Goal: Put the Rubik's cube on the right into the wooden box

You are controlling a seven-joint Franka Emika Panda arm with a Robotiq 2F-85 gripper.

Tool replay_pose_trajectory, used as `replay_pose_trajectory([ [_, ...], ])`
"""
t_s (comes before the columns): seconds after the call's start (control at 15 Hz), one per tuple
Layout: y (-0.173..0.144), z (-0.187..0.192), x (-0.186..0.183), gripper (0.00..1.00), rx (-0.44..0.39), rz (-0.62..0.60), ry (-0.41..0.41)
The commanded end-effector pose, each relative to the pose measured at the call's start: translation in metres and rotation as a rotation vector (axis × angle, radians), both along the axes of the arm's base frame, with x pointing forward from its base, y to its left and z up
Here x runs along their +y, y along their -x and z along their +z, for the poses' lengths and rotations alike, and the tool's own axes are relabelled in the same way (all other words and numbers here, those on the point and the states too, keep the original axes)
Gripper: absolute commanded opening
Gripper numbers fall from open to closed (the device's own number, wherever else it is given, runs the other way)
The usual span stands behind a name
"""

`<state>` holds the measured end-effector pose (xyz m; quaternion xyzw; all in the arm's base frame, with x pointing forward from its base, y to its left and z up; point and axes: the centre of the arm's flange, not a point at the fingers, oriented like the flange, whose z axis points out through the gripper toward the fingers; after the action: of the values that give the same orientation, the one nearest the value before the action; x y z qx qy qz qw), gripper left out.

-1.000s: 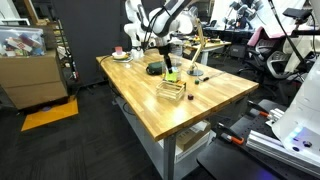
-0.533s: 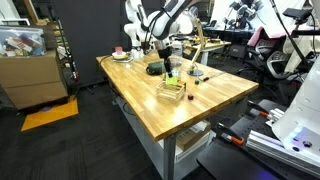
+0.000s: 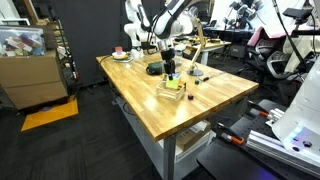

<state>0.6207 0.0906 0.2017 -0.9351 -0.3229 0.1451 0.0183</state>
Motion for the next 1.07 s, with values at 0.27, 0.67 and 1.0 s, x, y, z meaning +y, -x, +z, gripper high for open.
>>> replay_pose_trajectory([
  [0.27, -0.01, -0.014, -0.04, 0.53, -0.007, -0.087, -0.035],
  [0.67, -0.019, -0.03, -0.026, 0.53, 0.01, -0.061, -0.092],
  [1.0, -0.026, -0.032, -0.018, 0.53, 0.006, -0.039, -0.115],
])
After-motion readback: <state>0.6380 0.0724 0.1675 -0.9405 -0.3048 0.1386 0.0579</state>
